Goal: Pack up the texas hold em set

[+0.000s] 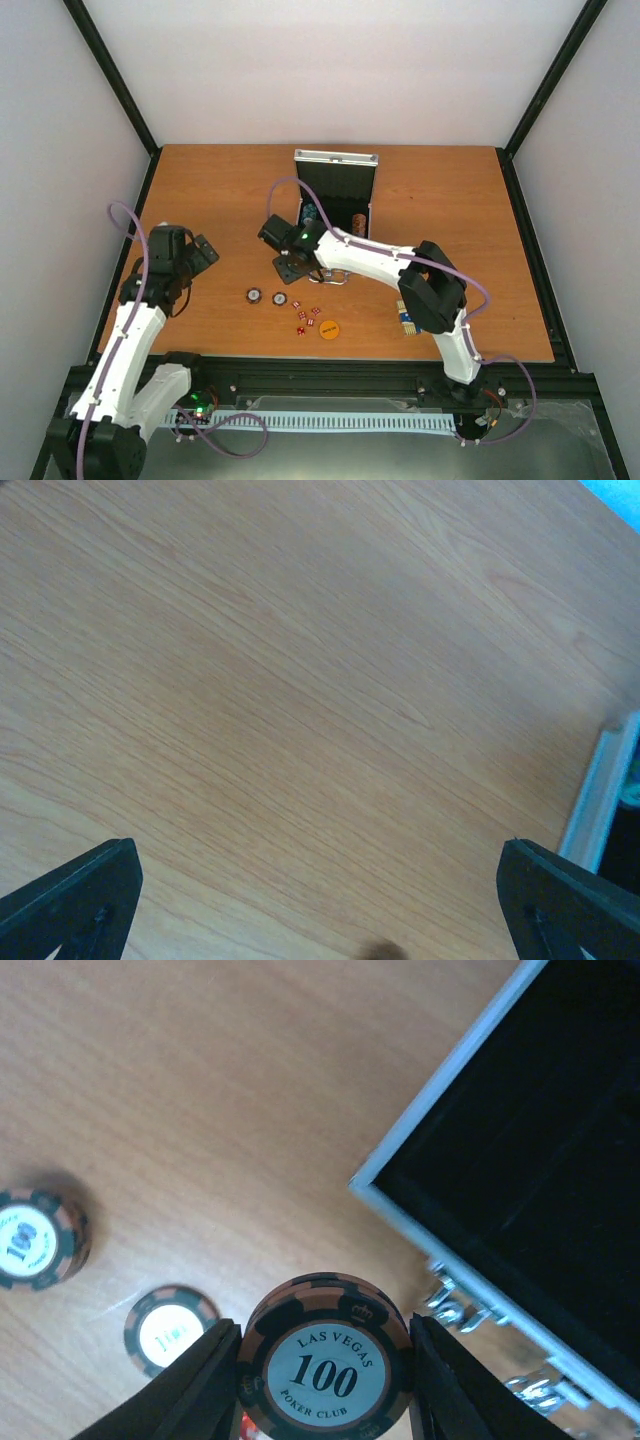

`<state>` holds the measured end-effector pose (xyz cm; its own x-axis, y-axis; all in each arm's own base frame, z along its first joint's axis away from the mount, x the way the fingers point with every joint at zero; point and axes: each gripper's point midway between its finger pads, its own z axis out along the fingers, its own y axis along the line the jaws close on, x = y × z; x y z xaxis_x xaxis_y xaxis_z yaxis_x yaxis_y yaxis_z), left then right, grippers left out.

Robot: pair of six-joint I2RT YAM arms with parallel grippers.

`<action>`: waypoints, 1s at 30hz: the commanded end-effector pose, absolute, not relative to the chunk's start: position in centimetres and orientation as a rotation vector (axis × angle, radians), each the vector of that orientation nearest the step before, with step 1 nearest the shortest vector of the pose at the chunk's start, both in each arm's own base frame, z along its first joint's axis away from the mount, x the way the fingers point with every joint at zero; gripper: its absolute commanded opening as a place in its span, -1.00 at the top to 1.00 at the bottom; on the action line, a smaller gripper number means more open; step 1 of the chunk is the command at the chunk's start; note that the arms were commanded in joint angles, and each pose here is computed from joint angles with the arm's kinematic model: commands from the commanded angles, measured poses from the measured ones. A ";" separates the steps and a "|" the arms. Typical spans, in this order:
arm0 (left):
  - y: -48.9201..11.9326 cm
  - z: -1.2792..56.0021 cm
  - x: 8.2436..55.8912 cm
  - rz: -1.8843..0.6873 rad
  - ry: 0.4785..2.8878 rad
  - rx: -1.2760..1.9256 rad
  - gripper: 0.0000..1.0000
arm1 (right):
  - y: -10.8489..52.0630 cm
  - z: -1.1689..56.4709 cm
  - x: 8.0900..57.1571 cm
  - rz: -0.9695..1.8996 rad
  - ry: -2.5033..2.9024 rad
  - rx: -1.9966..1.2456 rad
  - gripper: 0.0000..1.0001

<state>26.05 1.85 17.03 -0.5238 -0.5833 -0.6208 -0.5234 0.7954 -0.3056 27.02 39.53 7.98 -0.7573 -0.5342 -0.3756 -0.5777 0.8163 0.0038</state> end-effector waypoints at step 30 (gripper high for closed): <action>-11.5 21.7 29.1 -0.734 1.677 -0.038 -0.99 | 42.1 22.2 35.8 0.642 2.469 -0.545 0.72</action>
